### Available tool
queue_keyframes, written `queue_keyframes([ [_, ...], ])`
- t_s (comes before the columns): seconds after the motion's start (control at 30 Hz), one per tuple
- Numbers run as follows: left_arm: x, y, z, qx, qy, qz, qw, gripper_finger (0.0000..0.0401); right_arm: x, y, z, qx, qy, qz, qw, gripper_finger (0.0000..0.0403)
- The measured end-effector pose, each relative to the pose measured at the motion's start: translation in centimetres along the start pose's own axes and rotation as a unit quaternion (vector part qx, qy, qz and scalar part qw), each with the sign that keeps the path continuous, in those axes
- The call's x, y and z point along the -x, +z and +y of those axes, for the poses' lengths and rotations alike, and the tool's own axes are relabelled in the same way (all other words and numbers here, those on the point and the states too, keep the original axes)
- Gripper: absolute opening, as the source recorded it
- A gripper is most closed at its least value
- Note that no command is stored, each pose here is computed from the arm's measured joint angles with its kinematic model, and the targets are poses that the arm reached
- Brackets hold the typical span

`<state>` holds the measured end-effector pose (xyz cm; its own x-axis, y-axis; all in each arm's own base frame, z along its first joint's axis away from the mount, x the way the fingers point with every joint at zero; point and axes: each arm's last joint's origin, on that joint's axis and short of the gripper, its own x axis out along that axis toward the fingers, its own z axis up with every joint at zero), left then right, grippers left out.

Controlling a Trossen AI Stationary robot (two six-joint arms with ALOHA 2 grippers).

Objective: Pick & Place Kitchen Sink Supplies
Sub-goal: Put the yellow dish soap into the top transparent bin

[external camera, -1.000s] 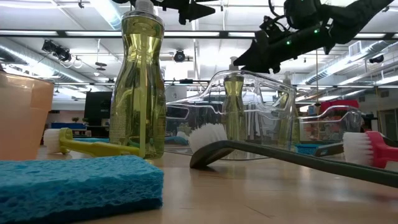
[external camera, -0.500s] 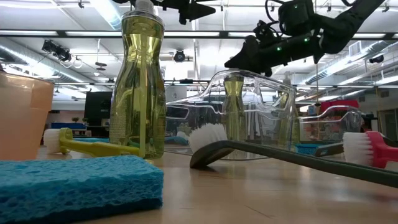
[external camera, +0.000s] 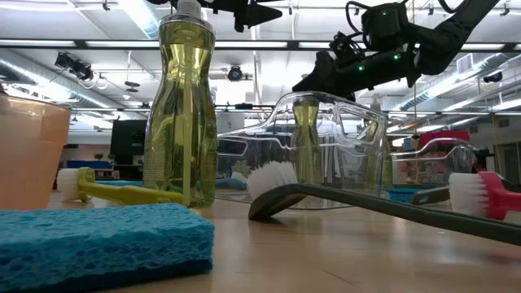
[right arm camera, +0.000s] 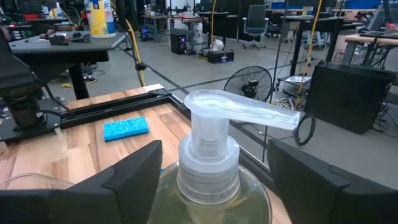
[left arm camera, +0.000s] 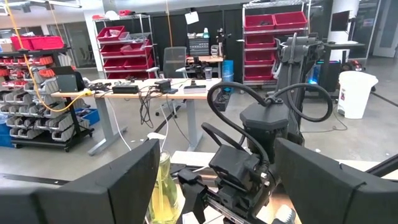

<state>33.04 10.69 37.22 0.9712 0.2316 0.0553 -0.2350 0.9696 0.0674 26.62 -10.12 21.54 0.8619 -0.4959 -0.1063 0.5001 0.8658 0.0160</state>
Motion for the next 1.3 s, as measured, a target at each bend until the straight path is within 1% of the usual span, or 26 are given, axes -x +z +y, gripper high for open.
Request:
queue_keyframes([
  [0.43,0.0,0.0,0.0,0.001,0.0,0.0,1.0,0.0321,0.0,0.0,0.0,-0.005,0.006,-0.001,1.0,0.0145],
  [0.6,0.0,0.0,0.0,0.002,0.0,0.0,1.0,0.0321,0.0,0.1,0.0,-0.004,0.006,-0.002,1.0,0.0109],
  [0.73,0.0,0.0,0.0,0.028,0.0,0.0,1.0,0.0321,0.0,0.2,0.1,0.001,0.025,-0.006,1.0,0.0106],
  [0.93,0.0,0.0,-0.1,0.027,-0.002,0.0,1.0,0.0321,0.7,0.8,0.2,0.007,0.035,-0.011,0.999,0.0107],
  [1.1,0.0,0.0,-0.4,0.026,-0.006,0.0,1.0,0.0321,2.2,2.9,-0.1,0.004,0.012,-0.047,0.999,0.0106],
  [1.2,0.0,0.0,-0.4,0.026,-0.006,0.0,1.0,0.0321,3.2,3.8,-0.3,0.005,-0.003,-0.055,0.998,0.0106],
  [1.3,0.0,0.0,-0.4,0.026,-0.006,0.0,1.0,0.0321,4.5,5.2,-0.6,0.009,-0.024,-0.079,0.997,0.0106],
])
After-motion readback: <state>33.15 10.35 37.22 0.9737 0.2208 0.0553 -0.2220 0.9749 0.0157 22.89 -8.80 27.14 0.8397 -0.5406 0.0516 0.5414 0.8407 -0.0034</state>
